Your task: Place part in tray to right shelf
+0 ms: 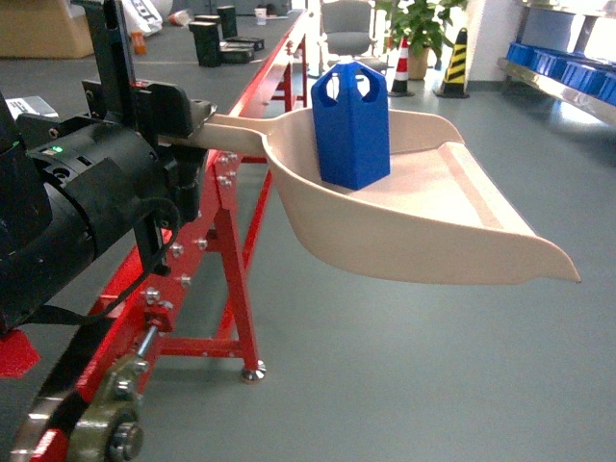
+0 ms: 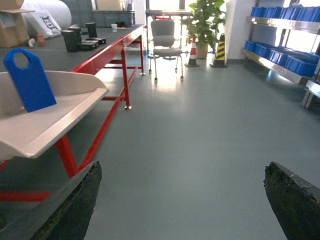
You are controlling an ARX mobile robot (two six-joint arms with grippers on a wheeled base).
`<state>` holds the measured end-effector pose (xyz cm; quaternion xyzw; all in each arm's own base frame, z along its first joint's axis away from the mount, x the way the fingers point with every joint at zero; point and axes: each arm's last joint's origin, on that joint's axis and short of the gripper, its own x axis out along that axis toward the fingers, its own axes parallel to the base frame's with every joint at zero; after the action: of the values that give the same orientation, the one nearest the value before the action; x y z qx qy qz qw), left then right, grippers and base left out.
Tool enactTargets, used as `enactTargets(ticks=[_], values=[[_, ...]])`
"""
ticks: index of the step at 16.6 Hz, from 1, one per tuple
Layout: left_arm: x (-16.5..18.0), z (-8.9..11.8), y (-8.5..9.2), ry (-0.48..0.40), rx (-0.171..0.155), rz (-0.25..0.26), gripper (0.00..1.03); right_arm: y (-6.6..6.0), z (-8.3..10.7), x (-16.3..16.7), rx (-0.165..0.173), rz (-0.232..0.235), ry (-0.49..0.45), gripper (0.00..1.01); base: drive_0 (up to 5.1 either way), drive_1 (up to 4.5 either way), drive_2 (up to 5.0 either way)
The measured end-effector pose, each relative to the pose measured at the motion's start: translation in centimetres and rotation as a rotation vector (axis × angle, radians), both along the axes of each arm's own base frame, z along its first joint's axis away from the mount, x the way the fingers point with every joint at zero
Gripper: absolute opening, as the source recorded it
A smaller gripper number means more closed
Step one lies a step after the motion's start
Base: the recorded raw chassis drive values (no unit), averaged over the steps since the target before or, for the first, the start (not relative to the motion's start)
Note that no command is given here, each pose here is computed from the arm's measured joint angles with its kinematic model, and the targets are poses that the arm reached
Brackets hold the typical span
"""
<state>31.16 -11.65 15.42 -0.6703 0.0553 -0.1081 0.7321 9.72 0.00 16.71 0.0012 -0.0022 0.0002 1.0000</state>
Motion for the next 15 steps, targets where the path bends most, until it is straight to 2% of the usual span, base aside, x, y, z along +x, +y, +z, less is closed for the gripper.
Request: enactTargets(ticks=[15], values=[[0.00,0.00,-0.01,0.000,0.000,-0.004,0.17,0.00,0.00,0.00,0.000,0.000,0.000,0.98,5.0,-2.38,-2.4]])
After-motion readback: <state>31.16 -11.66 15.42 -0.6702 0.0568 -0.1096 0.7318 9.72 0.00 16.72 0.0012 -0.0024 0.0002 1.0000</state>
